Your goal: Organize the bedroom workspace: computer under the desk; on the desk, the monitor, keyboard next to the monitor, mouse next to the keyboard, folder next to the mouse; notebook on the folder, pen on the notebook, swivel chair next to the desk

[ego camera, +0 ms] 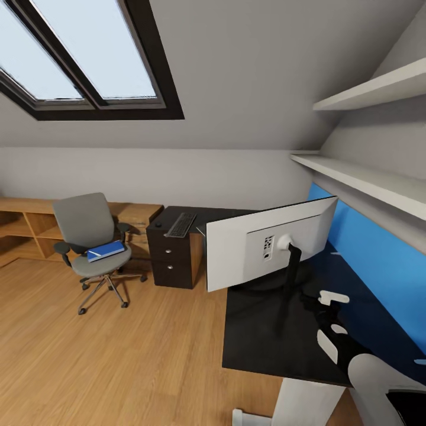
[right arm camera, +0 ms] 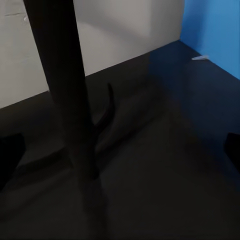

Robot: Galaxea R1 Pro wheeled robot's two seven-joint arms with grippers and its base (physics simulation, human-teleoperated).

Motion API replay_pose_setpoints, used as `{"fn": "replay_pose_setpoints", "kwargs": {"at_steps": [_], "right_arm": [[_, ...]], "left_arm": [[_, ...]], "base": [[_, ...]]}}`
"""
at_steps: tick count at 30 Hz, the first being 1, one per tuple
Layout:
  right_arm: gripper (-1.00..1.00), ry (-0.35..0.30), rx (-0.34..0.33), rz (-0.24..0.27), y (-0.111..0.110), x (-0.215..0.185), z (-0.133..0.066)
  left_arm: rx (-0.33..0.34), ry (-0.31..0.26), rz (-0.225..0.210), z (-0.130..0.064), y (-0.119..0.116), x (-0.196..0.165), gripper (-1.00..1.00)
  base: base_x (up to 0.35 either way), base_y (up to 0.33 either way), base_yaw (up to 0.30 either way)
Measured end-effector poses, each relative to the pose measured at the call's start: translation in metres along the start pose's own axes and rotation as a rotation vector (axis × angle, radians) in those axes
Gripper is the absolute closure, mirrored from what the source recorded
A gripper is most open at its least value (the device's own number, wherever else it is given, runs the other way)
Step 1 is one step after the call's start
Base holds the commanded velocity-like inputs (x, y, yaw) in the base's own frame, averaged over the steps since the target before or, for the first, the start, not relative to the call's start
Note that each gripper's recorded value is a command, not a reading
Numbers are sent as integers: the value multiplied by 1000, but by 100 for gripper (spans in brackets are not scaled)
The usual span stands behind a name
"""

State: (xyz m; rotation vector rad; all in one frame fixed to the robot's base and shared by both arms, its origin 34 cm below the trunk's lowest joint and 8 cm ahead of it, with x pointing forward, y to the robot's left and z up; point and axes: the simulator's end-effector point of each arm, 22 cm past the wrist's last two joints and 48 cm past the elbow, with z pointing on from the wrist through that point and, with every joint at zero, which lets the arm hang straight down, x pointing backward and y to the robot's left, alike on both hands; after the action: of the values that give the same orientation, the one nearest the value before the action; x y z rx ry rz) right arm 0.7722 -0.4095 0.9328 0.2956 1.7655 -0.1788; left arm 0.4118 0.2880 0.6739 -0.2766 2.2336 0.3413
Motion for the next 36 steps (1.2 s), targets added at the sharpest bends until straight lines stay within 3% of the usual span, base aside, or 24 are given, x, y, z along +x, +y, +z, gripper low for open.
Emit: {"fn": "replay_pose_setpoints", "kwargs": {"at_steps": [7, 19, 36], "right_arm": [[-100, -1, -42, 1, 9, 0, -1], [-100, 0, -47, 0, 10, 0, -1], [-100, 0, -47, 0, 10, 0, -1]], "left_arm": [[0, 0, 0, 0, 0, 0, -100], [0, 0, 0, 0, 0, 0, -100], [0, 0, 0, 0, 0, 0, -100]], "base": [[133, 0, 0], [155, 0, 0], [43, 26, 0]]}}
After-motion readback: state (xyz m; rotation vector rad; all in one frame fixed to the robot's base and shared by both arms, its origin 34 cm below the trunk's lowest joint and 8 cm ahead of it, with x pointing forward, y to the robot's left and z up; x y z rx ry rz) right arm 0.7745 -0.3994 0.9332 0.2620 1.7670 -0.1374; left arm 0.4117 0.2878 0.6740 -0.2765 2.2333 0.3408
